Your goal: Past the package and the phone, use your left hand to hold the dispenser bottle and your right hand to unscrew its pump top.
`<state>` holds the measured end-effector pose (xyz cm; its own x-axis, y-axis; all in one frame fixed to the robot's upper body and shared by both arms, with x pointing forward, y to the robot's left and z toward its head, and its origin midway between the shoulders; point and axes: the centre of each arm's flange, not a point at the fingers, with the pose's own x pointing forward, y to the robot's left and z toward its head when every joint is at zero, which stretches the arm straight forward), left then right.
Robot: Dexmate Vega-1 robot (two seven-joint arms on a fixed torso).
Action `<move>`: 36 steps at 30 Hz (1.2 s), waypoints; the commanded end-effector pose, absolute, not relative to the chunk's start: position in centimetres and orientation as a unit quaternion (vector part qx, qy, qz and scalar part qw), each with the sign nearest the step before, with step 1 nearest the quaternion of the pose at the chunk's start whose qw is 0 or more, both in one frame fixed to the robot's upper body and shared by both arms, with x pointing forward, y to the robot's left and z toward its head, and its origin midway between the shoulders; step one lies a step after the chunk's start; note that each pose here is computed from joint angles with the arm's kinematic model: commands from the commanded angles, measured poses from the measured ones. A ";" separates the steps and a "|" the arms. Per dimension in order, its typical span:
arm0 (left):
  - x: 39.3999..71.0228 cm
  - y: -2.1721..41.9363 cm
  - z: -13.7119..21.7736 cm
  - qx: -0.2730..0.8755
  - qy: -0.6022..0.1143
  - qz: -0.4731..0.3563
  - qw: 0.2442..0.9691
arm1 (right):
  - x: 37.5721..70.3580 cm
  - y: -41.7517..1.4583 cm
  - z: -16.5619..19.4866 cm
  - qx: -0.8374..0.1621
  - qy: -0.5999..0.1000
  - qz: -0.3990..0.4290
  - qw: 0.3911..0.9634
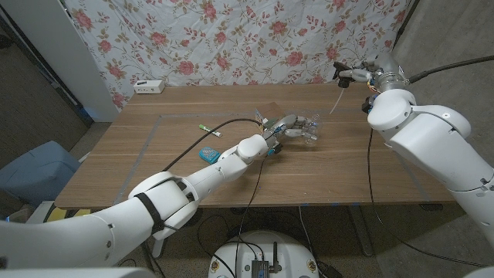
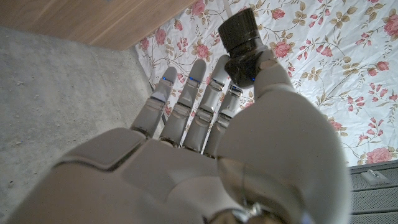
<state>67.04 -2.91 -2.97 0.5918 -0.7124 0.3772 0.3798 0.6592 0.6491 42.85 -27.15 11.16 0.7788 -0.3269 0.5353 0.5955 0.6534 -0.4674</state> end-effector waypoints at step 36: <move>62.5 0.5 -3.0 0.221 -0.320 -0.284 0.876 | 47.1 -28.0 8.8 -0.331 -0.211 -0.271 0.879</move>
